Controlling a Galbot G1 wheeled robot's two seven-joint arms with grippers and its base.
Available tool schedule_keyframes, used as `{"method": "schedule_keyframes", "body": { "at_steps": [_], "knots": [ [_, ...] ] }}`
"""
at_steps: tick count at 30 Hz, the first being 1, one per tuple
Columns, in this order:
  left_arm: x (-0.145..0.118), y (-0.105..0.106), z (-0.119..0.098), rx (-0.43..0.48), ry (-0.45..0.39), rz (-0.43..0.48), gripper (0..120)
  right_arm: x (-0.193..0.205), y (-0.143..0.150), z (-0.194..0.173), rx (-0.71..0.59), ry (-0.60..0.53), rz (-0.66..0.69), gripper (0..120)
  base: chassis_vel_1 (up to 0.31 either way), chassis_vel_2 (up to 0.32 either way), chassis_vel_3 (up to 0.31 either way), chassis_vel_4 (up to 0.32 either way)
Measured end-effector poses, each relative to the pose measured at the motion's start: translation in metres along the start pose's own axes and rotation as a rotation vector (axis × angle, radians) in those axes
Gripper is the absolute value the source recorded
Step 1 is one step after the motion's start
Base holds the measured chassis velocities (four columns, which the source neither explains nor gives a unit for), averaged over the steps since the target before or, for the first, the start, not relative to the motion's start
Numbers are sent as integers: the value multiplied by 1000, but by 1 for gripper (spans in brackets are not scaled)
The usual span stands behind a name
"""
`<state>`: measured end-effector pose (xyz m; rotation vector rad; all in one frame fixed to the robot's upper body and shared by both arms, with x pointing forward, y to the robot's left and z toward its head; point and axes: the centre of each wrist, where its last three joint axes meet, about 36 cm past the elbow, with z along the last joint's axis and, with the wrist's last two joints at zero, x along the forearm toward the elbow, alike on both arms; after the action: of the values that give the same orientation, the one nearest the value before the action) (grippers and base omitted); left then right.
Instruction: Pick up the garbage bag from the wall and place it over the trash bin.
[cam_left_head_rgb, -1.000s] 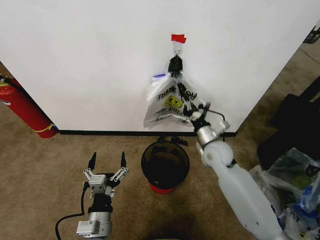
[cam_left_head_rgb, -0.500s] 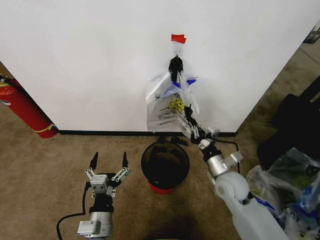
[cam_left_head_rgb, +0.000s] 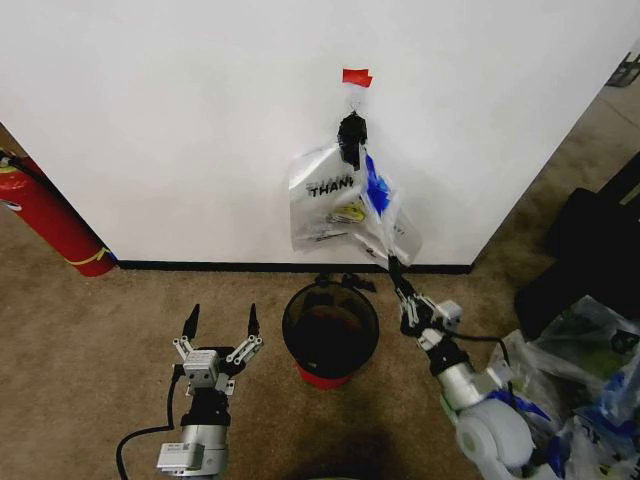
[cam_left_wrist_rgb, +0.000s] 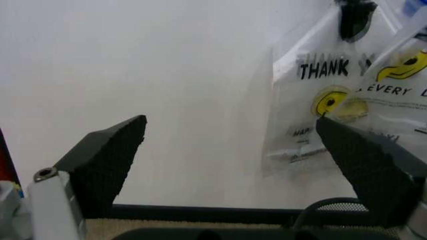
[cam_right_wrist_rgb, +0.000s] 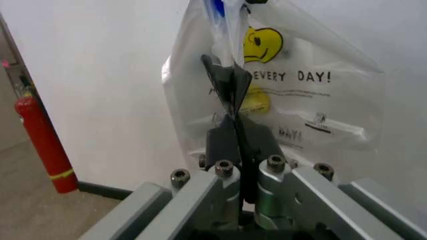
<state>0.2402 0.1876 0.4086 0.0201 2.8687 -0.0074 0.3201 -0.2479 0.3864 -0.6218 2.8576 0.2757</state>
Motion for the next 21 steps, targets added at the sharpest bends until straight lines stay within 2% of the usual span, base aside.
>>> {"method": "schedule_keyframes", "body": {
  "at_steps": [4,12,21],
  "knots": [
    [-1,1,1,2,-2,2,100,18,0,1,46,-3,6,0,0,0,0,0],
    [-2,2,2,7,4,-1,100,81,-3,21,103,12,36,0,0,0,0,0],
    [-3,1,5,8,9,0,100,119,-8,37,175,23,29,0,0,0,0,0]
  ]
}}
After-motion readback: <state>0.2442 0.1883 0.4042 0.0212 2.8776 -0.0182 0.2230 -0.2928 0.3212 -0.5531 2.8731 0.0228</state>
